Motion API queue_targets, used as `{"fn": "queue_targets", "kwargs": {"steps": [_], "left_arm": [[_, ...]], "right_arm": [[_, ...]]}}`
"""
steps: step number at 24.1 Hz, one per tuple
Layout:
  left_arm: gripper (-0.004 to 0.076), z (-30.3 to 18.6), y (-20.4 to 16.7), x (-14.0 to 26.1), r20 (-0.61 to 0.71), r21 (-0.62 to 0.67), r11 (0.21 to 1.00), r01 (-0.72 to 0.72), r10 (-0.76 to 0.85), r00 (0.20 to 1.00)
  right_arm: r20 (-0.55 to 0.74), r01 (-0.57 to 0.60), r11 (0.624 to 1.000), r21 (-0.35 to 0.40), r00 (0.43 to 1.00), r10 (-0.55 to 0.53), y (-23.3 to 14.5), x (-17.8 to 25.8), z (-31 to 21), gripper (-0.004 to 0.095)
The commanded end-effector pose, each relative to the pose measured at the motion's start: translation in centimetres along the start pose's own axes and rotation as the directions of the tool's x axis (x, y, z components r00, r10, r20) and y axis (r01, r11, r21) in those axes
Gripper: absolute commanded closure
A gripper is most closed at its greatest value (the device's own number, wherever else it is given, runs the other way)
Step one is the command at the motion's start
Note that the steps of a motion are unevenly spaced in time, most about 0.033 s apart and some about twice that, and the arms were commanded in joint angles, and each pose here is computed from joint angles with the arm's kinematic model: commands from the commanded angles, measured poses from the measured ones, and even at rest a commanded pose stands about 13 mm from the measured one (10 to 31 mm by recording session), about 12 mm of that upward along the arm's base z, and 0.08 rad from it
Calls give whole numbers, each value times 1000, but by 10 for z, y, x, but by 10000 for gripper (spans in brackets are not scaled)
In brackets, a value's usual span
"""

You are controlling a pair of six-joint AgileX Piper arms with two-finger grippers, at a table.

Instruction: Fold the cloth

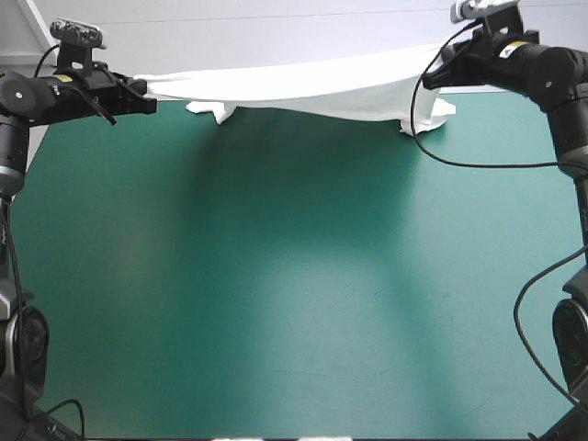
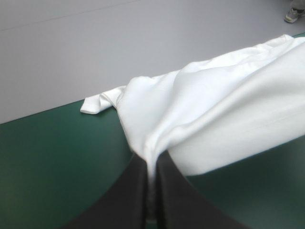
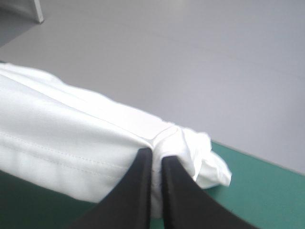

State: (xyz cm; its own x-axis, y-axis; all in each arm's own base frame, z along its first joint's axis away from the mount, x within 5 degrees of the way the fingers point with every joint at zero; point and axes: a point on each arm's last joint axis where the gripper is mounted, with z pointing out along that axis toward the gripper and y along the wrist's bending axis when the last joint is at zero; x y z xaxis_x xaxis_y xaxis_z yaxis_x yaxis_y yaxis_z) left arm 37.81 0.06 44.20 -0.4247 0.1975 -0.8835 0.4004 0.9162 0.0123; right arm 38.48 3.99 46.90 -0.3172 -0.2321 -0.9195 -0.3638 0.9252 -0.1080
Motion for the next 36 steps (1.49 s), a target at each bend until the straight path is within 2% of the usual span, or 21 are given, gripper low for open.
{"fn": "queue_targets", "kwargs": {"steps": [1,2,4,6,12,19,26,32,35,36], "left_arm": [[705,-32,-11,-2,102,-47,999,4,1,995],[705,-29,-10,7,76,-43,999,18,-15,997],[705,-17,-12,40,-33,-21,998,59,-59,998],[705,-8,-14,73,-138,-23,997,74,-77,987],[705,-8,-29,127,-261,-8,989,149,-146,954],[705,-38,-54,171,-232,-59,978,200,-209,950],[705,-78,-86,225,-305,-89,978,191,-209,929],[705,-113,-108,254,-406,-113,974,195,-224,886],[705,-121,-114,258,-417,-109,975,196,-224,881],[705,-123,-117,261,-461,-88,975,206,-223,859]], "right_arm": [[94,-10,1000,21,995,8,5,-6,-37,923],[60,-19,1000,13,998,18,8,5,-37,923],[-57,-59,998,-5,997,58,19,51,-39,923],[-121,-83,997,5,989,83,29,95,-44,923],[-274,-172,985,-30,949,157,53,178,-50,923],[-342,-224,974,-19,917,204,69,222,-70,923],[-412,-289,957,-34,876,250,95,263,-116,923],[-489,-306,951,54,822,292,107,281,-163,923],[-480,-336,940,56,817,320,114,282,-183,923],[-496,-367,928,59,796,347,118,284,-192,923]]}}
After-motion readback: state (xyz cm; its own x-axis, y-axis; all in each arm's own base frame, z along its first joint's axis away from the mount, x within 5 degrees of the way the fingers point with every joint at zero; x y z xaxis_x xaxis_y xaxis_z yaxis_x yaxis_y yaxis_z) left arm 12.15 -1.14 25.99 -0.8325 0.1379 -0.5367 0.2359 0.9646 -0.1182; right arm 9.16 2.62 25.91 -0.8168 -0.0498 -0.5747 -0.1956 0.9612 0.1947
